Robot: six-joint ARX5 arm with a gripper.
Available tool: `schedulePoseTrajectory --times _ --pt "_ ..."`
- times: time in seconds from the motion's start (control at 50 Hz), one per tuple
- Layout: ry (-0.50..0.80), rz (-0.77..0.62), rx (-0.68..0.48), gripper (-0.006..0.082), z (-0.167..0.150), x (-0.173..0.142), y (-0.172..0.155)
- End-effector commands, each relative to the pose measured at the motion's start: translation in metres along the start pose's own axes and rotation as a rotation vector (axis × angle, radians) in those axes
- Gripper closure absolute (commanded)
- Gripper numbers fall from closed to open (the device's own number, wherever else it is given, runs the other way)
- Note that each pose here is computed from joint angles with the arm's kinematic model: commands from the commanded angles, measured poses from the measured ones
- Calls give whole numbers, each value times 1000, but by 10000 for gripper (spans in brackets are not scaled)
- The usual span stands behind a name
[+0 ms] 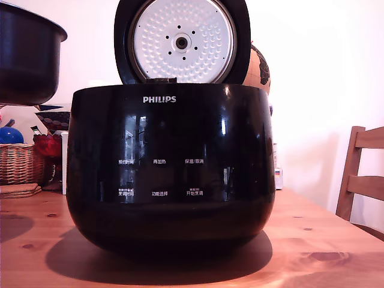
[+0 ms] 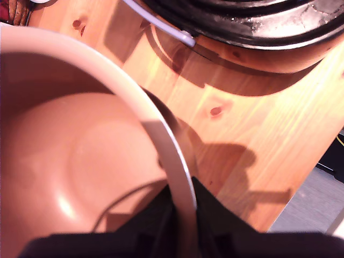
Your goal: Place the pot you are holding inside the rice cooker
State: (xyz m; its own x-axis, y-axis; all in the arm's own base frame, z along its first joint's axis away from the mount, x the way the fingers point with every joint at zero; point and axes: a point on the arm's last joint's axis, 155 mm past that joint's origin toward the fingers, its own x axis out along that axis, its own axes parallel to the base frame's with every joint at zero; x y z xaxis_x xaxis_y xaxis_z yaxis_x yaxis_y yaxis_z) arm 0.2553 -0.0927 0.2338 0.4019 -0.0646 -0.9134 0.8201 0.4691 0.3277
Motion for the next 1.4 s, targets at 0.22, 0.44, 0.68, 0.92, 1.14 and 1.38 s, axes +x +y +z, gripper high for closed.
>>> schedulePoseTrajectory --times 0.22,0.44,0.68,0.92,1.14,1.38 --pt "-52 54 -23 788 7 -15 10" --pt "-77 46 -17 788 13 -16 8" --pt "-196 -31 40 788 44 -20 -15" --pt "-345 -77 113 788 83 -31 -35" --pt "-490 -125 180 788 119 -46 -55" --pt "-579 -174 232 788 147 -50 -72"
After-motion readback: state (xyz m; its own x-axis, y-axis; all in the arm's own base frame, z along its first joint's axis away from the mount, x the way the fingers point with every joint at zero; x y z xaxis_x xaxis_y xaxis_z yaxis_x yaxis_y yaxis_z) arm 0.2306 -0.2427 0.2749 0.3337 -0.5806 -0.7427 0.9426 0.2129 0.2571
